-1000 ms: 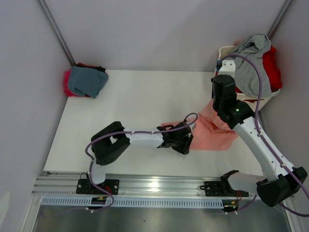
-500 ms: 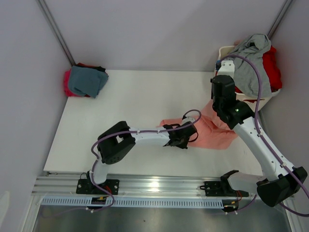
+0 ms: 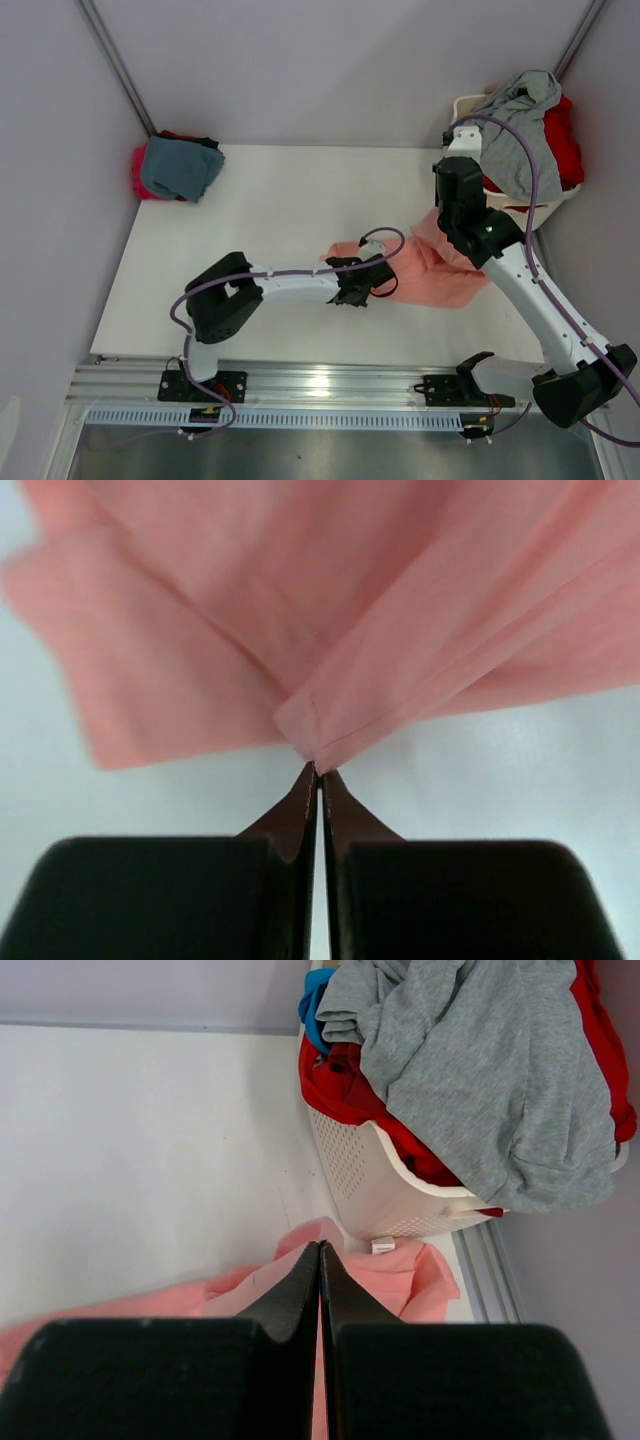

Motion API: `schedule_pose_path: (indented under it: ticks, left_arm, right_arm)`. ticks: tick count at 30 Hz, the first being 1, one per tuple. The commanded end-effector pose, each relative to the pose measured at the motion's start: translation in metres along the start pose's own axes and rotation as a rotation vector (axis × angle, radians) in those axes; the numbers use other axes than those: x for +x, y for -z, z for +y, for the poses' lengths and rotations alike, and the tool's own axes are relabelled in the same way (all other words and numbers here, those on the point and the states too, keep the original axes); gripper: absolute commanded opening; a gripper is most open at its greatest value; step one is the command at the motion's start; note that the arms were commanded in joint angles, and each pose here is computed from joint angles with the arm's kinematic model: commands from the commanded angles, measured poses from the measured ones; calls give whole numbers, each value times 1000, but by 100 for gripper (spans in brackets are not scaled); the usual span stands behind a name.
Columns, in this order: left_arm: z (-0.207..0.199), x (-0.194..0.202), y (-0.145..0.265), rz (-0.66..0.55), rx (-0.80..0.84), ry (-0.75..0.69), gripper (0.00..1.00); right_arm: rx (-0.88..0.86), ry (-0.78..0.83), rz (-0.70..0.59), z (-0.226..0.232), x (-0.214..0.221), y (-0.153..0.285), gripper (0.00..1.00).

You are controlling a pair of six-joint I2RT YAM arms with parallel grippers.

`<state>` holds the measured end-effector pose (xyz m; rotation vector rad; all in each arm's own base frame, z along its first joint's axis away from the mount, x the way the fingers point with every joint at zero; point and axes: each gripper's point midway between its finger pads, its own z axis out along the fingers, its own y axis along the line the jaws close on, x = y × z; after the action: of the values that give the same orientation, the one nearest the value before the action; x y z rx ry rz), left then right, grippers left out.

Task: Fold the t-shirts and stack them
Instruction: Flatten out the tshirt

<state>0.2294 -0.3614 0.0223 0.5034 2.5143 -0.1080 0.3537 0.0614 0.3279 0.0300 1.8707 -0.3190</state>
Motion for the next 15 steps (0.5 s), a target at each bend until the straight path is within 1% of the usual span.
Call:
schedule_pose_path:
  ticks: [1, 2, 3, 6, 8, 9, 12, 13, 15]
  left_arm:
    - [54, -46, 53, -122, -120, -13, 1]
    - [65, -63, 75, -172, -117, 2, 1]
    - [82, -75, 83, -197, -146, 27, 1]
    - [117, -106, 128, -277, -167, 71, 1]
    - [138, -117, 151, -312, -210, 72, 1]
    - [151, -126, 169, -348, -218, 98, 0]
    - [179, -135, 208, -402, -282, 90, 1]
    - [192, -135, 217, -412, -341, 83, 1]
    - [218, -134, 250, -426, -404, 93, 1]
  right_arm:
    - [49, -54, -81, -24, -33, 10, 0]
    - [55, -64, -94, -28, -40, 12, 0]
    - [58, -70, -100, -31, -43, 13, 0]
    - [69, -96, -122, -41, -53, 16, 0]
    - [74, -108, -134, -46, -57, 19, 0]
    - [73, -112, -139, -48, -60, 20, 0]
    - [71, -127, -154, -52, -65, 26, 0]
    - [68, -132, -161, -53, -68, 29, 0]
    - [79, -135, -172, -58, -71, 32, 0]
